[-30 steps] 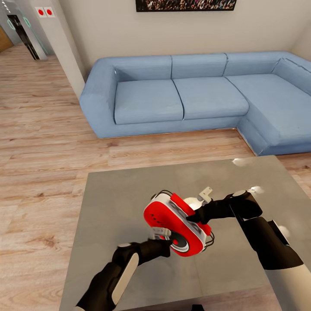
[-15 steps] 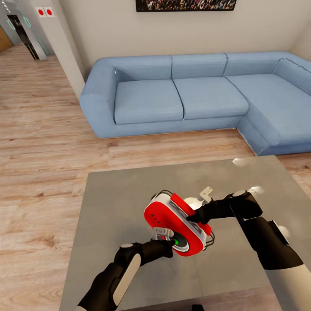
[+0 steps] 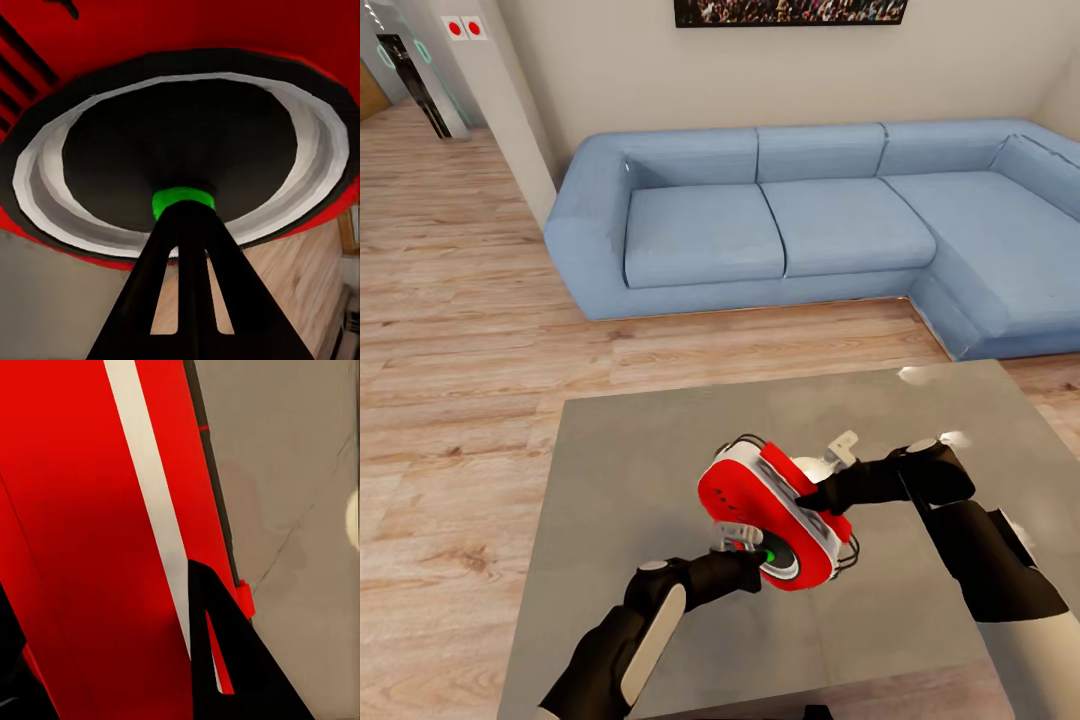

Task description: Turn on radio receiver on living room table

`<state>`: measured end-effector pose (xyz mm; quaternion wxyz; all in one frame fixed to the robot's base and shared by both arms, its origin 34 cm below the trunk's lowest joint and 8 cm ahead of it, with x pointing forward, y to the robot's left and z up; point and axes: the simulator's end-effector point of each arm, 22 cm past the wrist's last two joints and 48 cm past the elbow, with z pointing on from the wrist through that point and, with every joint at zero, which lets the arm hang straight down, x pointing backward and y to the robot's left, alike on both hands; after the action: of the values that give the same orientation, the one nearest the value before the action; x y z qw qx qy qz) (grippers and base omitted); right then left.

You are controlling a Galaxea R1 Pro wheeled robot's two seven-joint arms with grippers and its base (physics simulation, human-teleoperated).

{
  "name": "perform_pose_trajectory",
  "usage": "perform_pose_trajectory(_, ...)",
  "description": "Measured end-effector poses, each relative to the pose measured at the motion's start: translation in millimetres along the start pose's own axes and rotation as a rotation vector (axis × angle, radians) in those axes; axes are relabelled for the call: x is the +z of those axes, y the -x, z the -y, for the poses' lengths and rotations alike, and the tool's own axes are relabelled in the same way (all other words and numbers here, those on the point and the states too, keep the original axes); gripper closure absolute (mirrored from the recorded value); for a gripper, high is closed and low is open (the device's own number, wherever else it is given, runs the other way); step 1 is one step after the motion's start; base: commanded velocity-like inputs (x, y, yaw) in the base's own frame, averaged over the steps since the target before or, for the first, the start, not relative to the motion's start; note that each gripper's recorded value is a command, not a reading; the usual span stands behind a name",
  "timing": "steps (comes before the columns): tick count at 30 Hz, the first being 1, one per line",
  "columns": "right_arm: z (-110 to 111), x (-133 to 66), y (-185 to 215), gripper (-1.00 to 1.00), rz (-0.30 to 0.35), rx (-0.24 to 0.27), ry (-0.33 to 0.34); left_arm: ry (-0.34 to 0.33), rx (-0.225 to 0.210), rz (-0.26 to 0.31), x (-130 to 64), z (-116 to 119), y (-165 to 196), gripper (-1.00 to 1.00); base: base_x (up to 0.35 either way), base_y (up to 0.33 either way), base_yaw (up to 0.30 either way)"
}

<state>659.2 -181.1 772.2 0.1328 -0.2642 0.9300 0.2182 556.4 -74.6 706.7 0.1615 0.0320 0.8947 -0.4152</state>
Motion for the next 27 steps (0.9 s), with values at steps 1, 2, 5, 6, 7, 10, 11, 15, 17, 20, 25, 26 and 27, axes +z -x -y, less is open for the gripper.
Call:
perform_pose_trajectory(1, 6, -4.1, 2, 1.0, 0.014, 0.018, -0.006, -0.007, 0.006, 0.007, -1.1, 3, 4, 1.0, 0.0, 0.0, 0.0)
perform_pose_trajectory(2, 12, -6.3, 1, 1.0, 0.015, 0.022, -0.022, -0.01, 0.009, 0.011, -1.7, 5, 6, 1.0, 0.0, 0.0, 0.0)
perform_pose_trajectory(5, 40, -21.1, -4, 1.0, 0.023, 0.052, -0.087, -0.037, 0.039, 0.012, -1.3, 20, 9, 1.0, 0.0, 0.0, 0.0)
perform_pose_trajectory(6, 47, -23.6, -6, 1.0, 0.018, 0.047, -0.109, -0.042, 0.045, 0.009, -0.7, 23, 8, 1.0, 0.0, 0.0, 0.0)
perform_pose_trajectory(7, 53, -27.1, -8, 1.0, 0.014, 0.058, -0.125, -0.051, 0.056, 0.003, 0.3, 28, 7, 1.0, 0.0, 0.0, 0.0)
perform_pose_trajectory(10, 80, -36.5, -19, 1.0, -0.025, 0.042, -0.236, -0.065, 0.072, -0.005, 1.7, 36, 4, 1.0, 0.0, 0.0, 0.0)
perform_pose_trajectory(11, 84, -38.0, -20, 1.0, -0.03, 0.04, -0.251, -0.066, 0.073, -0.006, 1.8, 37, 3, 1.0, 0.0, 0.0, 0.0)
perform_pose_trajectory(15, 98, -46.2, -22, 1.0, -0.035, 0.05, -0.302, -0.073, 0.076, -0.007, 1.9, 39, 3, 1.0, 0.0, 0.0, 0.0)
perform_pose_trajectory(17, 102, -50.3, -22, 1.0, -0.028, 0.061, -0.316, -0.082, 0.077, -0.007, 1.7, 41, 3, 1.0, 0.0, 0.0, 0.0)
perform_pose_trajectory(20, 108, -54.6, -23, 1.0, -0.024, 0.071, -0.331, -0.101, 0.075, -0.005, 1.1, 45, 4, 1.0, 0.0, 0.0, 0.0)
perform_pose_trajectory(25, 121, -62.1, -28, 1.0, -0.035, 0.079, -0.381, -0.207, 0.09, 0.031, -7.9, 72, 19, 1.0, 0.0, 0.0, 0.0)
perform_pose_trajectory(26, 124, -63.5, -29, 1.0, -0.039, 0.076, -0.394, -0.217, 0.093, 0.038, -9.4, 76, 22, 1.0, 0.0, 0.0, 0.0)
perform_pose_trajectory(27, 128, -65.5, -30, 1.0, -0.042, 0.077, -0.411, -0.231, 0.097, 0.048, -11.8, 80, 27, 1.0, 0.0, 0.0, 0.0)
